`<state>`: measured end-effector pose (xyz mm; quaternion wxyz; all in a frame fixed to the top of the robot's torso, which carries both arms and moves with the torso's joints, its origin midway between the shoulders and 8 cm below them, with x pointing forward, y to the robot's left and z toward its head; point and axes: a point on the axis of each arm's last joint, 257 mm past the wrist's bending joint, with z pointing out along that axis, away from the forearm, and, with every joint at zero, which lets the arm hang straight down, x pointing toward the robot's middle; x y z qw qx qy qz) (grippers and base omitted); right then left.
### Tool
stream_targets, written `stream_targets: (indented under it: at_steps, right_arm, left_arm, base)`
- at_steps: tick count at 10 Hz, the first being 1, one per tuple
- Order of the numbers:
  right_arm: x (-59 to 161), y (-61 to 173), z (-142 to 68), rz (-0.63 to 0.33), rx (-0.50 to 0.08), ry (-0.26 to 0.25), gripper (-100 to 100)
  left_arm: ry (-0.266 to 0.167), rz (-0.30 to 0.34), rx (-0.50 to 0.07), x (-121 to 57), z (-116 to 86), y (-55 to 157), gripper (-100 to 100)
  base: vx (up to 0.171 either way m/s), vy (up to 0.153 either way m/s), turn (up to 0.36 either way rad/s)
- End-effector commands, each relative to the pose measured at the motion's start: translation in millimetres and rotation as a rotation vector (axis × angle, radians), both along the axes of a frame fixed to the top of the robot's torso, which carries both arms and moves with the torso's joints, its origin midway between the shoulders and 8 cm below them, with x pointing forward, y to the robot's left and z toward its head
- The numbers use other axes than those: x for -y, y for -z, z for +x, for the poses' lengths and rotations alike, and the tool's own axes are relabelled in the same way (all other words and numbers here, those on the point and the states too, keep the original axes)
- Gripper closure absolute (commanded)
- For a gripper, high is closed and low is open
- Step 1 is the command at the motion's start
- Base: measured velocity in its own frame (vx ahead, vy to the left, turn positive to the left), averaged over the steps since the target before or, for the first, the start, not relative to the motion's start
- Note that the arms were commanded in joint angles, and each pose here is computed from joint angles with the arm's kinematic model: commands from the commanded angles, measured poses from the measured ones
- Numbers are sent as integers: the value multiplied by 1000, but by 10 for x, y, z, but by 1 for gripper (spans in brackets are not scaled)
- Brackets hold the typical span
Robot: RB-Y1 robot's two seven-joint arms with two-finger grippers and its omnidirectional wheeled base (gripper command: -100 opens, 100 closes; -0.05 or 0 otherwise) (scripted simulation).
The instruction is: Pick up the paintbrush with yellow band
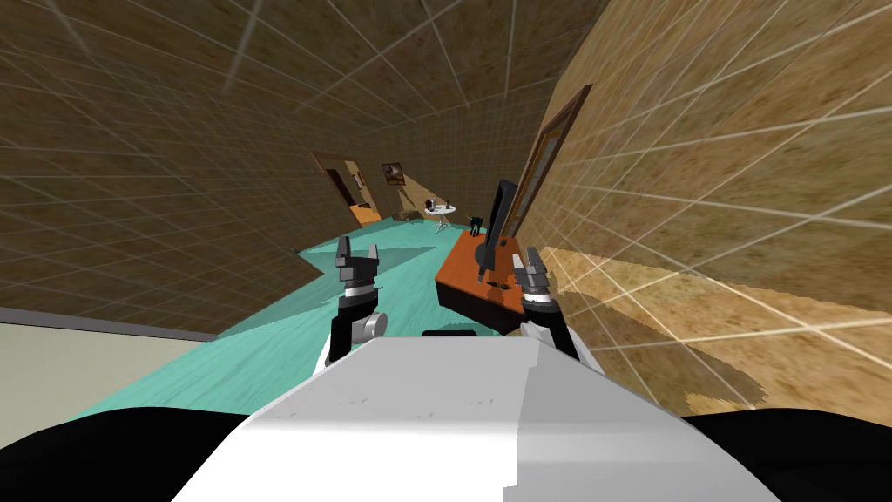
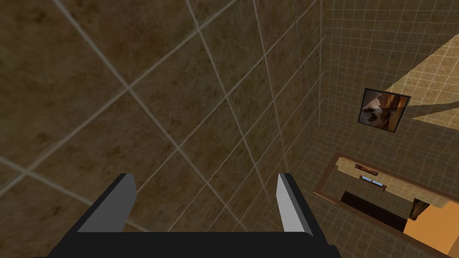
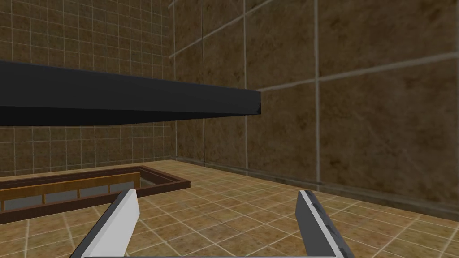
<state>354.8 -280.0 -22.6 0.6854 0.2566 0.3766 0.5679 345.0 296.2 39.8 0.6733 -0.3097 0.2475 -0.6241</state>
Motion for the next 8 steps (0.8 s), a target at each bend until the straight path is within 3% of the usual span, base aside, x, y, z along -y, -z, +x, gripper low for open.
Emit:
stream_targets:
  at_steps: [1, 3, 4, 5, 8]
  right_arm:
    - [-13, 193, 59, -39, -45, -19, -100]
    - [-33, 381, 108, -79, -90, -36, -100]
    - [-45, 587, 153, -114, -136, -49, -100]
    - [-46, 587, 153, -117, -137, -50, -100]
    - [-53, 1057, 226, -198, -240, -74, -100]
  left_arm:
    - [0, 0, 0, 0, 0, 0, 0]
    - [0, 0, 0, 0, 0, 0, 0]
    - [0, 0, 0, 0, 0, 0, 0]
    - [0, 0, 0, 0, 0, 0, 0]
    - [0, 0, 0, 0, 0, 0, 0]
  base:
    - [-109, 51, 102]
    - [-124, 56, 132]
    - [-102, 35, 102]
    - [-83, 31, 74]
    - [-79, 44, 149]
